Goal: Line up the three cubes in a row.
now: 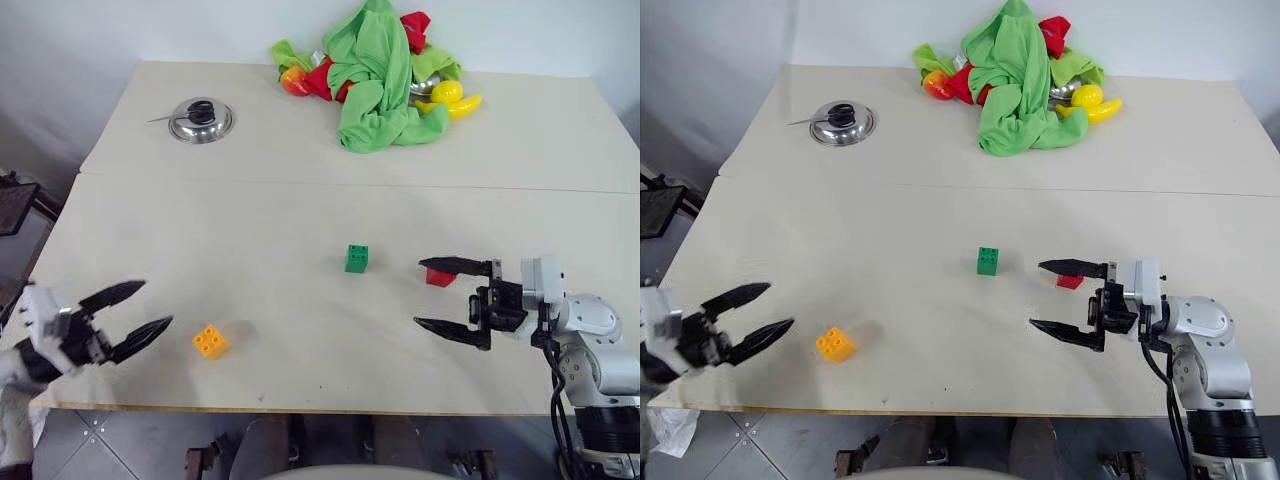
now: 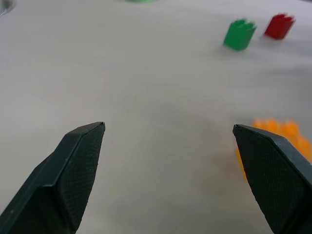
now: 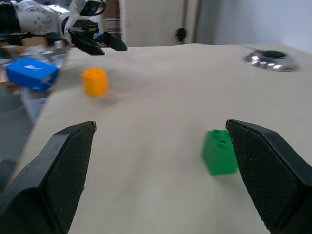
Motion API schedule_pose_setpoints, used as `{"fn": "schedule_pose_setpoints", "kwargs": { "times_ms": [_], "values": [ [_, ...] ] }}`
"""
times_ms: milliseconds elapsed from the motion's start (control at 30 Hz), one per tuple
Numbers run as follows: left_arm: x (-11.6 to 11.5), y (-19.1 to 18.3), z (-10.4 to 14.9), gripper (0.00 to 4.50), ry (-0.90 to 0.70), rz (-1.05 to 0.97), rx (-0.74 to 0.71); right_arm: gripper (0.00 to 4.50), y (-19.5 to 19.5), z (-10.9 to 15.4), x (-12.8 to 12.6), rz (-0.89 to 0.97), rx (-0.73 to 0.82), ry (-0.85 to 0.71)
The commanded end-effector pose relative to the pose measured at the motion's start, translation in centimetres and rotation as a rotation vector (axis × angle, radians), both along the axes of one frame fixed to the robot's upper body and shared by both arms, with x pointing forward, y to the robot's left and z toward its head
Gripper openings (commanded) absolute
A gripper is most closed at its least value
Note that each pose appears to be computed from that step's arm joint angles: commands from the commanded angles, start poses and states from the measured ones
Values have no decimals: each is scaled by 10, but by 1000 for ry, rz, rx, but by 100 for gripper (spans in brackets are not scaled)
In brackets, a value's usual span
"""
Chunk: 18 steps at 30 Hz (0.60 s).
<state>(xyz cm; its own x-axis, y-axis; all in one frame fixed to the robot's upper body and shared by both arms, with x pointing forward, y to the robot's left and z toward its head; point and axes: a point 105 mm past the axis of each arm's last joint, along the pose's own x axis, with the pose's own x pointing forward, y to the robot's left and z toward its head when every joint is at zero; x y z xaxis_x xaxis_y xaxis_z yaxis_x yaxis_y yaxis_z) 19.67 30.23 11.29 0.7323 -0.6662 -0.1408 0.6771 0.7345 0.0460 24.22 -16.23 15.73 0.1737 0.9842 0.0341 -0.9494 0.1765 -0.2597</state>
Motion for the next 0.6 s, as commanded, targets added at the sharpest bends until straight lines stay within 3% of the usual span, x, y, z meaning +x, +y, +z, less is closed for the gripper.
{"fn": "schedule_pose_setpoints", "kwargs": {
  "times_ms": [33,133,400,600],
  "values": [
    [-22,-6,-2,449,23,-67,68,450,5,6,-7,66,-14,-38],
    [-28,-6,-2,449,12,-46,55,450,0,2,-4,52,-21,-37],
    [-14,-51,-5,449,-72,-144,73,450,-20,-11,-14,24,-70,-19],
    [-10,-68,-25,449,-35,-143,54,450,-36,-22,-23,-49,-87,22]
  ]
}}
